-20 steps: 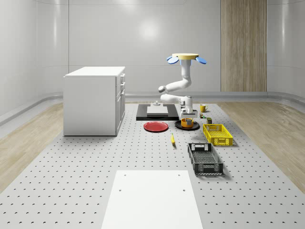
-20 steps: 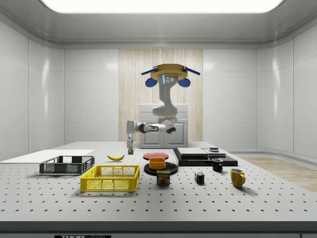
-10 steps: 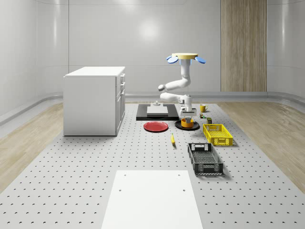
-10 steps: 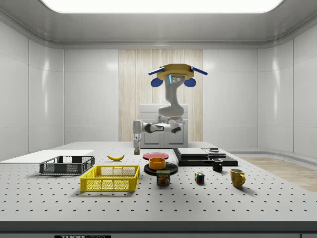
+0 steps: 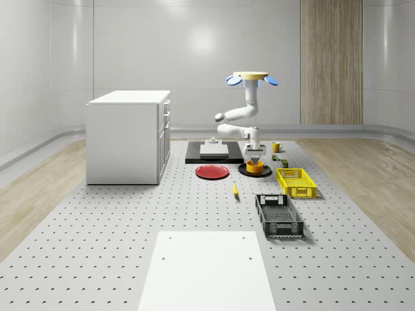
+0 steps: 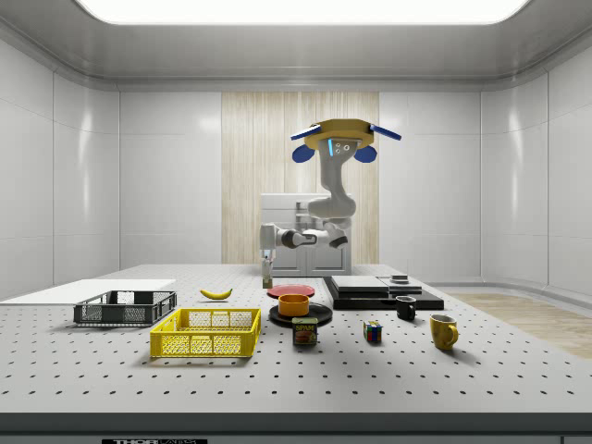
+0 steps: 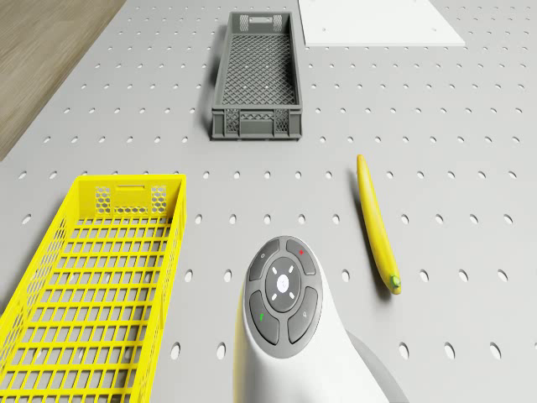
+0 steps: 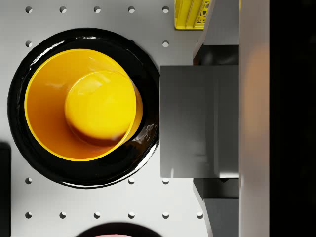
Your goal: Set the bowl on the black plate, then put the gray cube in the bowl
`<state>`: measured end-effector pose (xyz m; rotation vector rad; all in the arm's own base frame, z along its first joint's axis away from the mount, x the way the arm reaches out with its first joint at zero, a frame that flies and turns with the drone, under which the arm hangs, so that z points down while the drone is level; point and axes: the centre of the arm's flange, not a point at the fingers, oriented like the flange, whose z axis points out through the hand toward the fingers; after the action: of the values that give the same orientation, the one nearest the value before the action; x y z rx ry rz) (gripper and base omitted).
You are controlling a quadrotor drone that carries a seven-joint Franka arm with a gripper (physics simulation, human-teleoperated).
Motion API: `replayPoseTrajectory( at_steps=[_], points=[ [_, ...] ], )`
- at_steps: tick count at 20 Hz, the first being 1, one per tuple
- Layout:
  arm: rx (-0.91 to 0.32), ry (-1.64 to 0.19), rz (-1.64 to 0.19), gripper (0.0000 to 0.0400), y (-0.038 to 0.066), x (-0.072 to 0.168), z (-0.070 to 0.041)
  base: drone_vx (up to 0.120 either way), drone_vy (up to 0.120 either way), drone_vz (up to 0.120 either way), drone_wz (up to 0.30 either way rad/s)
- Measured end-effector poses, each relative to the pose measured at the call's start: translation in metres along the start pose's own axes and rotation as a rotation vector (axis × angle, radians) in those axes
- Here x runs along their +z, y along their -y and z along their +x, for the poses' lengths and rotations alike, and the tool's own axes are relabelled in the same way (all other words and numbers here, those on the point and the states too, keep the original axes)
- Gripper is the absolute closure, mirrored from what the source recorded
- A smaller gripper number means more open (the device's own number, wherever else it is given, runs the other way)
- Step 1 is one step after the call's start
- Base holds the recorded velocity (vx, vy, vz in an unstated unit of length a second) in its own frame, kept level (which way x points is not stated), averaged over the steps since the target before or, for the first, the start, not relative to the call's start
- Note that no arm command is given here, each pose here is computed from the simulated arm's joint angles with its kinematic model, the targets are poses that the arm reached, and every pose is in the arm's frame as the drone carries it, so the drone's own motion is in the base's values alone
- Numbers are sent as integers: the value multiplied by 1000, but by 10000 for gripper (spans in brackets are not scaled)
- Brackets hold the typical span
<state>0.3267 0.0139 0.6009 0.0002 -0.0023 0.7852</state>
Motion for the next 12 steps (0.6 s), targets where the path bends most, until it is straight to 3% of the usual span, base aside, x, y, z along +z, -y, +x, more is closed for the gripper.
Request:
replayPoseTrajectory(
  at_steps=[10,12],
  points=[
    [0,0,0,150,0,0,0,-120,0,0,0],
    [0,0,0,150,0,0,0,-120,100,0,0]
  ],
)
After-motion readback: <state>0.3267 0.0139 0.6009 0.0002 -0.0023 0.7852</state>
